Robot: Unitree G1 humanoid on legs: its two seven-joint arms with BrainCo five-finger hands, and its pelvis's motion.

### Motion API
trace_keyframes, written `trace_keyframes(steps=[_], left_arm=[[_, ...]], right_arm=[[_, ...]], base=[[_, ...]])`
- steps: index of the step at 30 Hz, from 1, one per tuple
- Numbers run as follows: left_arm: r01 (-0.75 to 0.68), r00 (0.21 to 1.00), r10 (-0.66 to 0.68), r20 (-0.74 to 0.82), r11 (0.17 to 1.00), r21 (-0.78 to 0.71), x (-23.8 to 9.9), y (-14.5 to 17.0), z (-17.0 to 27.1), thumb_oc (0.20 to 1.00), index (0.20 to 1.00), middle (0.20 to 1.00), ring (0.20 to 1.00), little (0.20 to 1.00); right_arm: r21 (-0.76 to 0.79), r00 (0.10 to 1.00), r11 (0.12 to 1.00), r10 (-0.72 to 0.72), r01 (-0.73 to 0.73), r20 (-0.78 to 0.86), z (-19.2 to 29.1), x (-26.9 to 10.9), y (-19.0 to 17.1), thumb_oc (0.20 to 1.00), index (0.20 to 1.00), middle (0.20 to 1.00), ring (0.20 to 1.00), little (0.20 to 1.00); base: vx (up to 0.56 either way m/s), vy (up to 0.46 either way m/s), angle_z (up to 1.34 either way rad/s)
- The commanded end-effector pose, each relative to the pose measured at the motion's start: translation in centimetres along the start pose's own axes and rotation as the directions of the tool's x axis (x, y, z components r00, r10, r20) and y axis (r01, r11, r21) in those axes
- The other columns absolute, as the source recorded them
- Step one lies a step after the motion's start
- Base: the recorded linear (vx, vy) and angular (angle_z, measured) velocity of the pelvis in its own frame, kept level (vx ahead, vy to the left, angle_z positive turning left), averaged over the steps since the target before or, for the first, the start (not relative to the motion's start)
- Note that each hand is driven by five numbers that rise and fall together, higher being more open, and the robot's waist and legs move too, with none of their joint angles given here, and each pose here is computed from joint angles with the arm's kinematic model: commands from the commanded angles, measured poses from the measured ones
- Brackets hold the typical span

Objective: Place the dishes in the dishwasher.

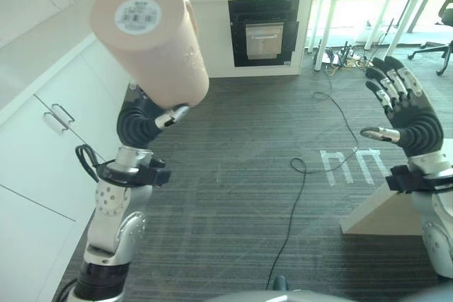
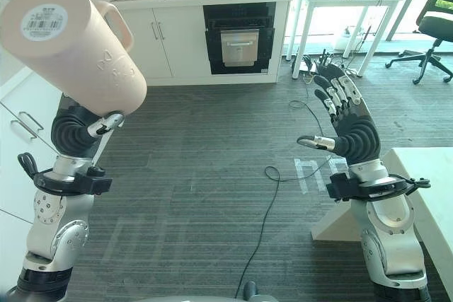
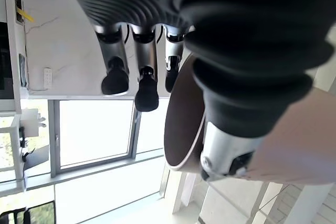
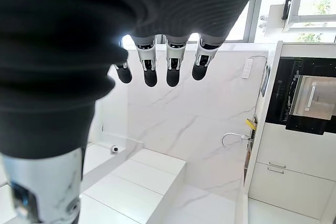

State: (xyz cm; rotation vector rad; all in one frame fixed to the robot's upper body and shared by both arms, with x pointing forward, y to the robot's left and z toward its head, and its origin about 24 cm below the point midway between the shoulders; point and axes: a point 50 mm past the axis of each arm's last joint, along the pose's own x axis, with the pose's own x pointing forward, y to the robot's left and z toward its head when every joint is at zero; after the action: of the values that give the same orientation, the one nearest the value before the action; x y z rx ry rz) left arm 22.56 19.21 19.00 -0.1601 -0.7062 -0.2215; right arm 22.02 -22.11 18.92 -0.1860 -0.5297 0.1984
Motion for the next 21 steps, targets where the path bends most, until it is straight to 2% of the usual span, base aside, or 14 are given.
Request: trace_keyframes(steps=[1, 12, 21], left_arm=[[-0.014, 0.990, 0.006, 0.140, 0.998, 0.054, 1.20, 0.67, 1.88, 0.200, 0.200, 0.200, 0.200, 0.200], [-0.006, 0.992, -0.001, 0.124, 0.999, 0.052, 1.05, 0.85, 1.92, 0.200, 0.200, 0.200, 0.200, 0.200], [-0.011, 0.994, 0.007, 0.108, 0.999, 0.036, 0.51, 1.08, 1.73, 0.200, 0.200, 0.200, 0.200, 0.200]], right_arm=[[0.057, 0.994, 0.998, 0.020, -0.026, 0.112, 1.17, 1.10, 0.59, 1.000, 1.000, 1.000, 1.000, 1.000], [0.045, 0.992, 0.999, -0.008, 0.002, 0.123, 1.43, 0.71, 0.40, 1.000, 1.000, 1.000, 1.000, 1.000], [0.043, 0.992, 0.999, -0.002, -0.003, 0.128, 1.87, 0.43, -0.23, 1.000, 1.000, 1.000, 1.000, 1.000]], base=[[0.00, 0.000, 0.00], [0.02, -0.056, 0.00], [0.10, -0.183, 0.00]])
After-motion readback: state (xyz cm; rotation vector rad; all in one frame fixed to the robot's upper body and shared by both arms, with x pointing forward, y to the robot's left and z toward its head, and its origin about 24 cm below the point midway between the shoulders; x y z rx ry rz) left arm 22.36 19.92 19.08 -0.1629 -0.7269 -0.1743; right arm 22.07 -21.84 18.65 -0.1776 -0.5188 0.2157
